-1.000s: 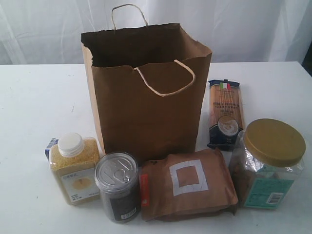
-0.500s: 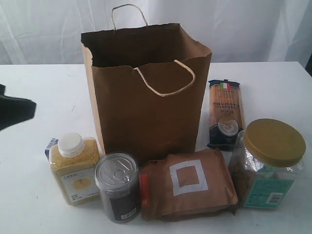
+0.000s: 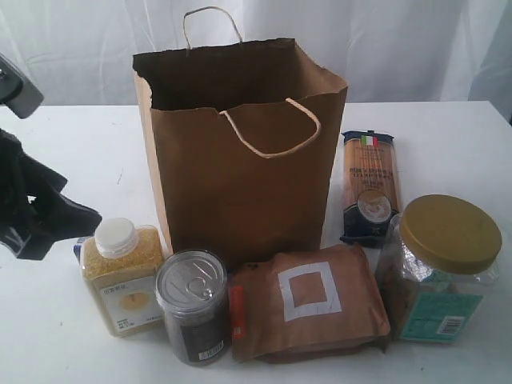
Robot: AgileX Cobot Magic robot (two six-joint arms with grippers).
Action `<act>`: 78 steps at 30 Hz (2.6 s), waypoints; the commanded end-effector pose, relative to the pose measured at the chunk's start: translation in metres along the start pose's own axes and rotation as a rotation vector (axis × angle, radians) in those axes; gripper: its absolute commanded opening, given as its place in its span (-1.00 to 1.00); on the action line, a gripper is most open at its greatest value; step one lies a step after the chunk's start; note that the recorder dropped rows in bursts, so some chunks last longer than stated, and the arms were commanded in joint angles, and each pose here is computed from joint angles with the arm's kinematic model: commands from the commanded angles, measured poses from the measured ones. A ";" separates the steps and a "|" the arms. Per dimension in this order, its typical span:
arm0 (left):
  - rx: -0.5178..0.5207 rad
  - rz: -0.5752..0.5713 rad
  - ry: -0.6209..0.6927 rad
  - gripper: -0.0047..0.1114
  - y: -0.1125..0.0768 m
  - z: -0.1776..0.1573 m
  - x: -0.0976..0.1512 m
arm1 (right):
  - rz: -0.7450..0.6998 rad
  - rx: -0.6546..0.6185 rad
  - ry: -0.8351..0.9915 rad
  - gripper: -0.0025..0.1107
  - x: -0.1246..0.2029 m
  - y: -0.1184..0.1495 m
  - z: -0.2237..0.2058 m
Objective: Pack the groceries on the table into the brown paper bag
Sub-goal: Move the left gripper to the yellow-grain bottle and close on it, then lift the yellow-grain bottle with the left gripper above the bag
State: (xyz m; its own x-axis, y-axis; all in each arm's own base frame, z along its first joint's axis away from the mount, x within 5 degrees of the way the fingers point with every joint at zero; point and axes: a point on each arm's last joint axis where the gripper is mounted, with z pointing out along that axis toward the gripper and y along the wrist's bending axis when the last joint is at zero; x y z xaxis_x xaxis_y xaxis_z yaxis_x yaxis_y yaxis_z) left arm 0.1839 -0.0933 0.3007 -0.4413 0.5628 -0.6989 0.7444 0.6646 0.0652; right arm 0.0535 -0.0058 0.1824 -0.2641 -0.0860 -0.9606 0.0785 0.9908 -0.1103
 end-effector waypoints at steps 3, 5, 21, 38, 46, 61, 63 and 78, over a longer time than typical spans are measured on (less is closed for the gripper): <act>0.085 0.082 0.046 0.30 -0.004 0.014 0.000 | -0.002 0.003 -0.009 -0.96 0.000 0.000 0.000; 0.121 0.106 0.055 0.30 -0.009 0.014 0.001 | -0.002 0.003 -0.009 -0.96 0.000 0.000 0.000; 0.199 0.310 0.115 0.30 -0.010 0.040 0.006 | -0.002 0.003 -0.009 -0.96 0.000 0.000 0.000; 0.263 0.247 0.213 0.25 -0.002 0.081 0.017 | -0.002 0.003 -0.009 -0.96 0.000 0.000 0.000; 0.283 0.207 0.252 -0.04 -0.001 0.093 0.022 | -0.002 0.003 -0.009 -0.96 0.000 0.000 0.000; 0.054 0.208 0.218 -0.91 0.012 0.027 -0.012 | -0.002 0.003 -0.009 -0.96 0.000 0.000 0.000; 0.010 0.212 0.187 -0.91 0.011 0.007 -0.021 | -0.002 0.003 -0.009 -0.96 0.000 0.000 0.000; -0.250 0.200 -0.321 -0.92 0.003 -0.133 -0.102 | -0.002 0.003 -0.009 -0.96 0.000 0.000 0.000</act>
State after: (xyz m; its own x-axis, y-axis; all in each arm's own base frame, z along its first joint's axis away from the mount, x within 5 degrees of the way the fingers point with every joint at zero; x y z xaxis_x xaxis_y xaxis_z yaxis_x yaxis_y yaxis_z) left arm 0.1713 -0.0863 0.4419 -0.1658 0.6129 -0.7726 0.6883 0.6330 0.3544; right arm 0.0535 -0.0058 0.1824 -0.2641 -0.0860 -0.9606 0.0785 0.9908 -0.1103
